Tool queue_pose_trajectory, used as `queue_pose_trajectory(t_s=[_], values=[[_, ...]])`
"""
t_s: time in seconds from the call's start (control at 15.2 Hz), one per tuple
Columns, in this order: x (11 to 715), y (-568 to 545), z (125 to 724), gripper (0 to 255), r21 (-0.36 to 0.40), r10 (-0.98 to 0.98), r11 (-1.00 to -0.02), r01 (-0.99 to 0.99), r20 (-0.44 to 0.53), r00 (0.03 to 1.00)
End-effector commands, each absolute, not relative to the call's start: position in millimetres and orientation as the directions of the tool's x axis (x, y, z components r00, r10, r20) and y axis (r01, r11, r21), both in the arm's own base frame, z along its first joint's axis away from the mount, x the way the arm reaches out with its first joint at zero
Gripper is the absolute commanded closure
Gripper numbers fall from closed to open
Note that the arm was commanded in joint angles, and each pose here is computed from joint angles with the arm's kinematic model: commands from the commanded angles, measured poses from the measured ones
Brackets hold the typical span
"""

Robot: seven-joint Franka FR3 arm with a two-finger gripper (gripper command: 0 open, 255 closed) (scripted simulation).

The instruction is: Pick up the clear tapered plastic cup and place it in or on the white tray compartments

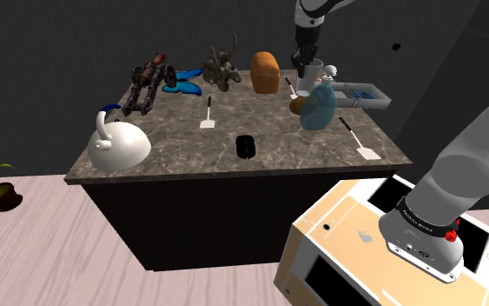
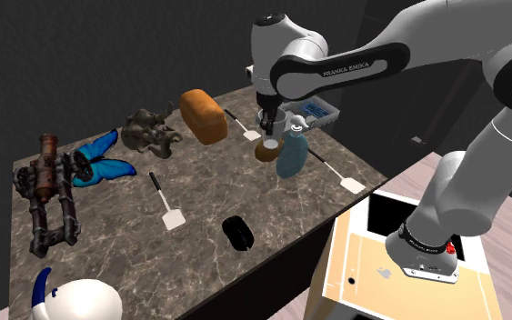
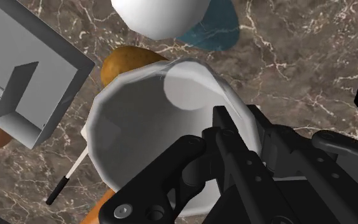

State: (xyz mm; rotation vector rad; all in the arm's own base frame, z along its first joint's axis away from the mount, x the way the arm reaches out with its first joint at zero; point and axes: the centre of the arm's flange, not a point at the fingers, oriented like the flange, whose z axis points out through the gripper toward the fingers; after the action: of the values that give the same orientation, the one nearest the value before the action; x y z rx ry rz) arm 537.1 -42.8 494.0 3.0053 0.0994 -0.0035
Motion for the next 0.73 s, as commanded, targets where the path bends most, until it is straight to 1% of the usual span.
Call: queue_pose_trajectory(t_s=[0.0,0.66], values=[[535,-70,496,255,0.134,0.067,-0.989,0.067,-0.007,0.998],[526,-201,507,255,0.134,0.067,-0.989,0.067,-0.007,0.998]])
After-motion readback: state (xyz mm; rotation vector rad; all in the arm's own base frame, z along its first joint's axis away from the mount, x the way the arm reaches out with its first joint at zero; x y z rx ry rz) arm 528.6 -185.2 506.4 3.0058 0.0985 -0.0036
